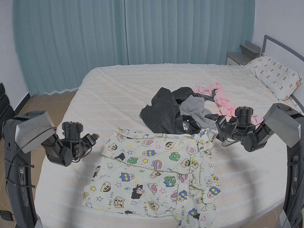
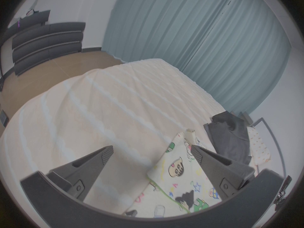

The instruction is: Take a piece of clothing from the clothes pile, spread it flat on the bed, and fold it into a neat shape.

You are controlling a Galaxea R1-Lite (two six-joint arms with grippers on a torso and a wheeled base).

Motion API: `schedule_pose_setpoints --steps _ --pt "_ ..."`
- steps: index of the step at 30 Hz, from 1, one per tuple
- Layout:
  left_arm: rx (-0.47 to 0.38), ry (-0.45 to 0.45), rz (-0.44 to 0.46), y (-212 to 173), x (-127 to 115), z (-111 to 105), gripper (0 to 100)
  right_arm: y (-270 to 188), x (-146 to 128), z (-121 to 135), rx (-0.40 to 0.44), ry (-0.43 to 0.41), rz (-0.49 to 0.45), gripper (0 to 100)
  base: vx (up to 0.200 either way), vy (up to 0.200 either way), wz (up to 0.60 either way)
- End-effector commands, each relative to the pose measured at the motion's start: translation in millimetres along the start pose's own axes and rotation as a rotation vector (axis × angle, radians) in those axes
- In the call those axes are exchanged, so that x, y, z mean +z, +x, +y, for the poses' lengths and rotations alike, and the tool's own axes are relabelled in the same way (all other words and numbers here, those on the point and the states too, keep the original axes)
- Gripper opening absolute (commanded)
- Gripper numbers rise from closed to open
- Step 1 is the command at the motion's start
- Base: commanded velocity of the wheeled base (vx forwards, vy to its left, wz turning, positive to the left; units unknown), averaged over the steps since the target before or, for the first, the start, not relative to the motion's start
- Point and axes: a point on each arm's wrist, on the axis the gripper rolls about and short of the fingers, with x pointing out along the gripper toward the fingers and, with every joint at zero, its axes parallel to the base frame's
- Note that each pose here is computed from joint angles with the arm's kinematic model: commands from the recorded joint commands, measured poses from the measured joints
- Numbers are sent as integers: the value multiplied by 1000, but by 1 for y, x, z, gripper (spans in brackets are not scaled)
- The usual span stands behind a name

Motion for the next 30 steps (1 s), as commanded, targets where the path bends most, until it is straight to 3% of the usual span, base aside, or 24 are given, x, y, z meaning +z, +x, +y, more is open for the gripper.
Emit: schedule_pose_setpoints --steps 1,10,11,18,24,26,30 --pt "-23 -20 31 -18 0 0 100 -7 13 26 78 -1 -33 100 0 0 0" --pt "-49 -49 47 -22 -8 2 100 2 18 16 -109 101 39 100 0 0 0" --pt "-49 -48 52 -23 -10 3 100 0 19 10 -155 67 59 100 0 0 0" --pt "-62 -47 42 -28 -14 5 100 -7 30 3 -231 -19 48 100 0 0 0" --pt "-69 -43 52 -40 -20 7 100 -32 19 -15 -338 -135 123 100 0 0 0" --pt "-113 -49 73 -56 -23 6 100 -55 4 -36 -403 -262 203 100 0 0 0" --pt "-172 -111 88 -77 -23 3 100 -85 -12 -55 -404 -386 290 100 0 0 0"
